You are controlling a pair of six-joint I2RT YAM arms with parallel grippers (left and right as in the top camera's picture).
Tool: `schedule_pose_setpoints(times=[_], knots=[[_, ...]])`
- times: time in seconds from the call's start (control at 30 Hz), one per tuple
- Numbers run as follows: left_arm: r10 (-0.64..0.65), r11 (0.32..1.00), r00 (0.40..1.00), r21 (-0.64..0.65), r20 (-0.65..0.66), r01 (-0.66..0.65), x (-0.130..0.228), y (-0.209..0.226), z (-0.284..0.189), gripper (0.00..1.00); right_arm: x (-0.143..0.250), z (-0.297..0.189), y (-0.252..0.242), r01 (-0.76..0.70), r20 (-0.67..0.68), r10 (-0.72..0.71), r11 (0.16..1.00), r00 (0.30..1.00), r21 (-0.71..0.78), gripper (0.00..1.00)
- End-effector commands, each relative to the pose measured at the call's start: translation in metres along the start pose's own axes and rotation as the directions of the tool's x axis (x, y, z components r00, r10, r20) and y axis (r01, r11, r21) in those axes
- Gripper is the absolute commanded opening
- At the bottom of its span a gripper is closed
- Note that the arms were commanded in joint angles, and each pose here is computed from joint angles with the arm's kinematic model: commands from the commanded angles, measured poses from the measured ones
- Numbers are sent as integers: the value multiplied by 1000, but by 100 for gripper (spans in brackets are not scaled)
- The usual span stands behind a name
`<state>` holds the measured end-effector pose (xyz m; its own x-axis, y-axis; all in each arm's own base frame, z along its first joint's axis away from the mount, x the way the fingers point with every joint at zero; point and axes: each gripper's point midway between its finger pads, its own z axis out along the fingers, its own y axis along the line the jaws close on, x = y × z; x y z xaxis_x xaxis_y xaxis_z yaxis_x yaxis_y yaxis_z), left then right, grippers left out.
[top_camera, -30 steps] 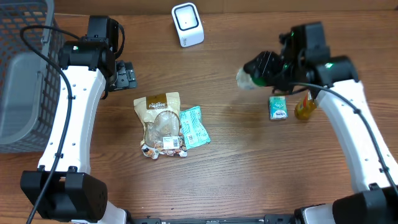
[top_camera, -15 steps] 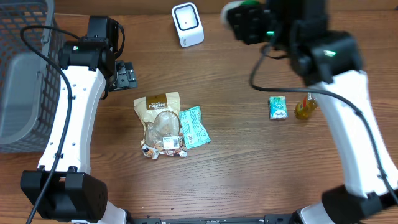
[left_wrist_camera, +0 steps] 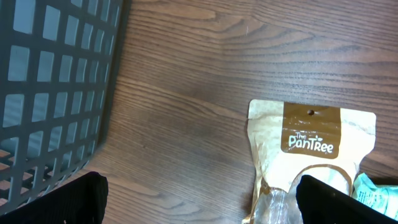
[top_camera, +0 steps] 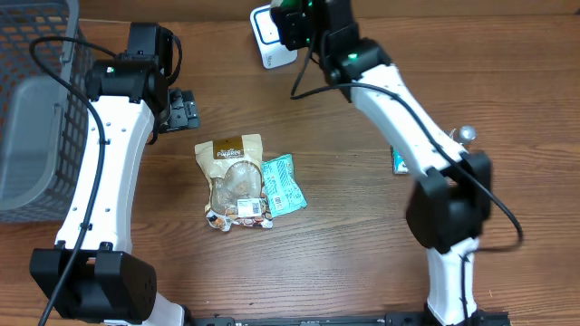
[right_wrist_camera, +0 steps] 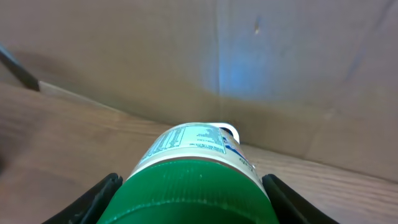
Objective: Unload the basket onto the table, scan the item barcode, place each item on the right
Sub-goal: 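Hold the jar in front of the scanner with the right gripper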
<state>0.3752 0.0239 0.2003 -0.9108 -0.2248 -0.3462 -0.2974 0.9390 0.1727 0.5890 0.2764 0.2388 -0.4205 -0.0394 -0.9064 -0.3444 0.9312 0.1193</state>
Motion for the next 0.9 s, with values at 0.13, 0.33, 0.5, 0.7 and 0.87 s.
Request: schedule_pose_setpoints(times=[0.13, 0.33, 0.5, 0.7, 0.87], knots=[[0, 1000, 1000, -11, 12, 0, -5, 3, -1, 100, 28, 63, -9, -23, 124, 23, 1000, 992, 5, 4], [0, 1000, 1000, -11, 12, 0, -5, 3, -1, 100, 21, 80, -10, -35, 262, 39, 999, 964, -18, 6], [0, 1000, 1000, -11, 12, 0, -5, 3, -1, 100, 9, 78, -9, -36, 334, 44, 999, 942, -31, 5], [0, 1000, 1000, -11, 12, 0, -5, 3, -1, 100, 9, 83, -11, -37, 393, 49, 999, 918, -40, 6], [0, 1000, 1000, -11, 12, 0, -5, 3, -1, 100, 23, 94, -17, -38, 408, 50, 999, 912, -38, 4]])
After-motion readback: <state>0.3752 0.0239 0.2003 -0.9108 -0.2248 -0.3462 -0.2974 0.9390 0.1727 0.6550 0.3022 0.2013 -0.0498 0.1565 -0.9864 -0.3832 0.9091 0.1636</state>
